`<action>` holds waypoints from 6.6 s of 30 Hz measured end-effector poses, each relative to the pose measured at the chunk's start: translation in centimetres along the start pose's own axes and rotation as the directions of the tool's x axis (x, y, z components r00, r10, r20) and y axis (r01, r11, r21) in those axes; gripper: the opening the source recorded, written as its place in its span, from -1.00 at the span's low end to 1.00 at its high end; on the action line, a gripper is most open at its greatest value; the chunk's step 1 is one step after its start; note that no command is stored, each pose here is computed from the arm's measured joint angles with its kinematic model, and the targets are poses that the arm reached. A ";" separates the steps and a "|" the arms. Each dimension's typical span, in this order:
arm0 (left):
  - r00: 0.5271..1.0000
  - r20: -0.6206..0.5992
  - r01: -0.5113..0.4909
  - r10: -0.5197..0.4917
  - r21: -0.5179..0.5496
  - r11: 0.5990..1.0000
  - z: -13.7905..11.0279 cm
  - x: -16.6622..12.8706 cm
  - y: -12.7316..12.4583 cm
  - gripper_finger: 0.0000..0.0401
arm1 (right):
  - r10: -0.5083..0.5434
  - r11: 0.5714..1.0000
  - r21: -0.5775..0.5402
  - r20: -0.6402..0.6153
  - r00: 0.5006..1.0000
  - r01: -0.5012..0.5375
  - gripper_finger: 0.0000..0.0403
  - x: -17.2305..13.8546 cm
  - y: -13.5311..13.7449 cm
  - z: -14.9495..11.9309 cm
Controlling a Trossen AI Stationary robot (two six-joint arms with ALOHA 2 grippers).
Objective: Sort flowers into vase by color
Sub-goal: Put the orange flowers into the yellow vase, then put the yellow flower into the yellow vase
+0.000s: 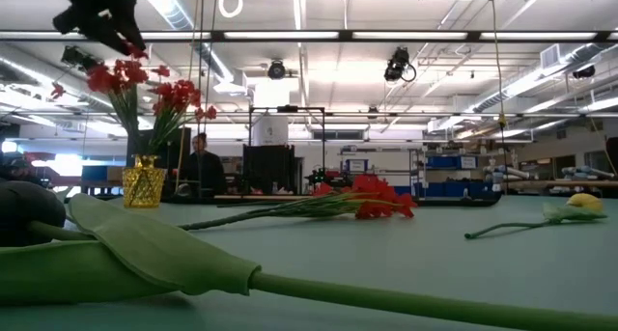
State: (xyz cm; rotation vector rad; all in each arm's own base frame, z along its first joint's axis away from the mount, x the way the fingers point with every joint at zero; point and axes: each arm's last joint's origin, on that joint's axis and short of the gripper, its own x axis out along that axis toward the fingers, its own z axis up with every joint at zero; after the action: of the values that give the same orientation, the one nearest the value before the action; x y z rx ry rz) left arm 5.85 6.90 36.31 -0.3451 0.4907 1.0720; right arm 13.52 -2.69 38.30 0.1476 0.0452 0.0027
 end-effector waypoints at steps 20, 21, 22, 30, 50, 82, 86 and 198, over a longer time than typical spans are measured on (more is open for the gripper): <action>0.974 -0.205 0.110 -0.099 0.046 0.993 5.7 1.3 -2.4 0.07 | 0.000 1.000 0.000 0.000 1.000 0.000 -0.41 0.0 0.0 0.0; 0.974 -0.201 0.114 -0.103 0.045 0.992 5.9 1.2 -2.5 0.07 | 0.000 1.000 0.000 0.000 1.000 0.000 -0.41 0.0 0.0 0.0; 0.975 -0.195 0.118 -0.107 0.046 0.992 6.2 1.2 -2.6 0.07 | 0.000 1.000 0.000 0.000 1.000 0.000 -0.41 0.0 0.0 0.0; 0.970 -0.072 0.236 -0.231 0.066 0.970 9.2 -0.7 -4.2 0.07 | 0.000 1.000 0.000 0.000 1.000 0.000 -0.41 0.0 0.0 0.0; 0.842 -0.244 0.517 -0.481 0.110 0.849 8.3 5.3 -16.2 0.07 | 0.024 0.984 0.175 0.107 0.994 -0.042 -0.41 0.8 0.0 1.1; 0.860 -0.314 0.502 -0.403 0.376 0.779 7.3 5.6 -16.4 0.07 | -0.121 -0.235 0.276 -0.960 0.253 0.932 -0.40 9.9 3.0 -16.2; 0.832 -0.342 0.552 -0.438 0.427 0.716 7.5 6.0 -16.1 0.07 | -0.106 -0.378 0.169 -0.985 0.138 0.911 -0.40 10.2 3.2 -17.7; 0.542 0.135 0.786 -0.829 0.269 0.557 9.7 5.7 -26.3 -0.72 | 0.015 1.000 -0.022 0.059 0.998 -0.013 -0.96 13.8 -1.6 4.2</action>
State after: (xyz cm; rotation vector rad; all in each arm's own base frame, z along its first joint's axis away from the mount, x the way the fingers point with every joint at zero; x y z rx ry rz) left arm 33.69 4.34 42.27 -0.2274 0.1390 0.1233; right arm 27.51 -4.79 41.64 0.1262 -0.0151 0.0126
